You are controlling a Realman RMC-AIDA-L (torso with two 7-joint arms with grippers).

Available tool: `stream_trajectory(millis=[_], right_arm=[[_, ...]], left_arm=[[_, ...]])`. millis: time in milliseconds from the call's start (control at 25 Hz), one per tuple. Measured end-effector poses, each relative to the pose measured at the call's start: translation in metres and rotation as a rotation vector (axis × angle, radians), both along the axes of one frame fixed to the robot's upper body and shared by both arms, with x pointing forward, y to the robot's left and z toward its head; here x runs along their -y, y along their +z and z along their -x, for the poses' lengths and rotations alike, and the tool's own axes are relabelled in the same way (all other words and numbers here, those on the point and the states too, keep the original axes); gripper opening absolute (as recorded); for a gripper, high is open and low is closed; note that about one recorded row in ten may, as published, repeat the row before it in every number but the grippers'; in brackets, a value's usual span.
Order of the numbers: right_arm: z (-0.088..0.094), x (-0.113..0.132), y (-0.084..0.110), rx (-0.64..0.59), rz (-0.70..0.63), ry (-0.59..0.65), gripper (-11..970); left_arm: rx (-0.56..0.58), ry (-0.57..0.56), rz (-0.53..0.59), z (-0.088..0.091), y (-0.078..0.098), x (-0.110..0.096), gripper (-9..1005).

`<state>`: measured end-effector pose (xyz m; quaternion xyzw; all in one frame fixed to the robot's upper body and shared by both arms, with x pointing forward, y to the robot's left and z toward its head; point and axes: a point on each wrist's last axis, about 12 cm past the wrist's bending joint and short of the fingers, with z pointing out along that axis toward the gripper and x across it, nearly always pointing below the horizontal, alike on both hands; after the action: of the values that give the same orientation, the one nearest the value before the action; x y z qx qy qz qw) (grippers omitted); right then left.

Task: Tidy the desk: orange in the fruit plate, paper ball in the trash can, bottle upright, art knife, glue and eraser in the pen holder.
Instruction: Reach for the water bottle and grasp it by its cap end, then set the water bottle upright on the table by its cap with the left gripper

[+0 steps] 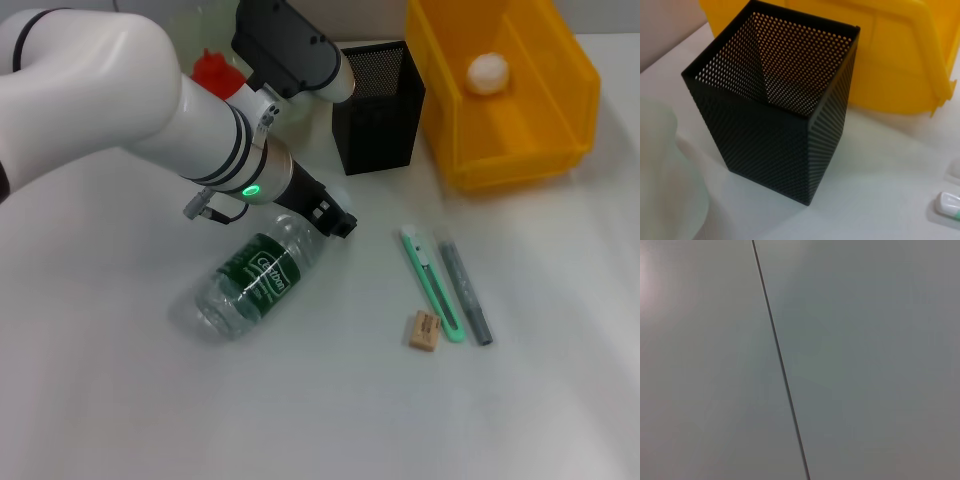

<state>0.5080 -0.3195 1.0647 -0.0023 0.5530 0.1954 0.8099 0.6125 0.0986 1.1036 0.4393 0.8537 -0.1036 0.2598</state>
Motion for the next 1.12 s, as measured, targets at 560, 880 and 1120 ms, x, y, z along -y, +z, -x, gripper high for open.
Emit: stream_trajectory(millis=[560,880,1120], right_arm=[[0.000,0.000,0.000,0.001,-0.001,0.000,666],[-0.003,0.000,0.003,0.012,-0.002,0.000,665],[-0.008,-0.001,0.006,0.024,0.000,0.008,665]], left_arm=[[0.013,-0.030,-0.031,0.000,0.001,0.002,462],[0.084,-0.029,0.062,0.007,0.017,-0.009,458],[0.179,0.051,0.236,0.016,0.036,-0.045,454]])
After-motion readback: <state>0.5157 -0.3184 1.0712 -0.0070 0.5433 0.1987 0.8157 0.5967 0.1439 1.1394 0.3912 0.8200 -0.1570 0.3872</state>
